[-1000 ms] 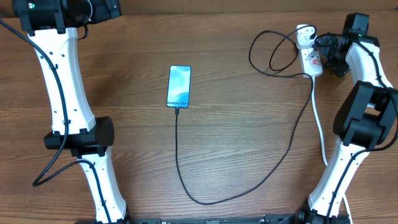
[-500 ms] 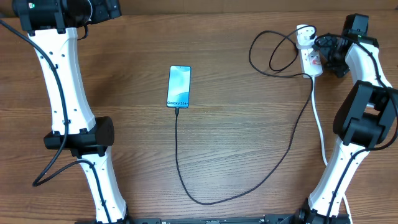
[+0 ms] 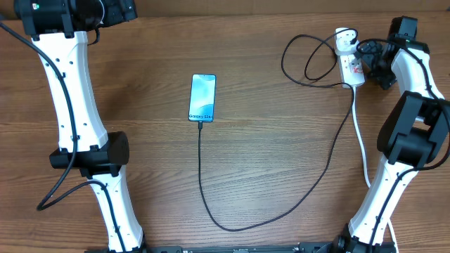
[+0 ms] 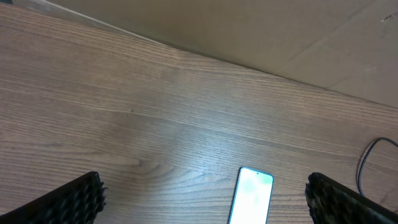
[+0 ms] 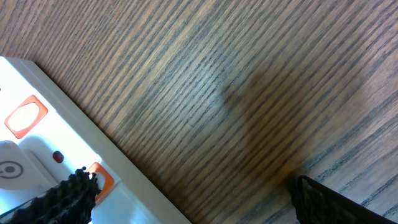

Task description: Plug charger to phone and switch on socket

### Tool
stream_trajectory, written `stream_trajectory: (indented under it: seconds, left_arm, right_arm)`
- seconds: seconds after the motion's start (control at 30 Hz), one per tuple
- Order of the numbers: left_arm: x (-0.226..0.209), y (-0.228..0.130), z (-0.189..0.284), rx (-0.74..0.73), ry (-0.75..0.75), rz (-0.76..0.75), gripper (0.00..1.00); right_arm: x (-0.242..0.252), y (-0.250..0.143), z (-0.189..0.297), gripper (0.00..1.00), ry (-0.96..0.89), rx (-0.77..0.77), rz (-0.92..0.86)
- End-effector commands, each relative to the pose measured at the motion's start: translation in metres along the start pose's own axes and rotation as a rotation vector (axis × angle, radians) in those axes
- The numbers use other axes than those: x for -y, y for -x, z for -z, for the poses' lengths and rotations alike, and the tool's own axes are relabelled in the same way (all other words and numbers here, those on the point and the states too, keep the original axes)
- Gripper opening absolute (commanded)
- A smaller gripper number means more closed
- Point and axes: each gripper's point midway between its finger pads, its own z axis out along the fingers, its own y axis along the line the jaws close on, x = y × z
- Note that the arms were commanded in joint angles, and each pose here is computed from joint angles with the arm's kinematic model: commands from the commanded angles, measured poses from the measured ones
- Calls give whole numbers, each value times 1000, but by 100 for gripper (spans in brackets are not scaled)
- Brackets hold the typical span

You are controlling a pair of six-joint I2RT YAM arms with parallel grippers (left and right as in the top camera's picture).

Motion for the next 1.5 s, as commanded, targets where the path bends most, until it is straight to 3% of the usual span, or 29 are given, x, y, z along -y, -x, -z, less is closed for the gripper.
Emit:
stream_trajectory:
  seconds: [0.0, 1.47]
  left_arm:
    - [2, -1, 1, -1, 2, 5, 100]
    - [2, -1, 1, -1, 2, 5, 100]
  right_arm:
    - [-13, -28, -16, 100, 1, -60, 66]
    - [-21, -27, -16, 100, 19, -47, 75]
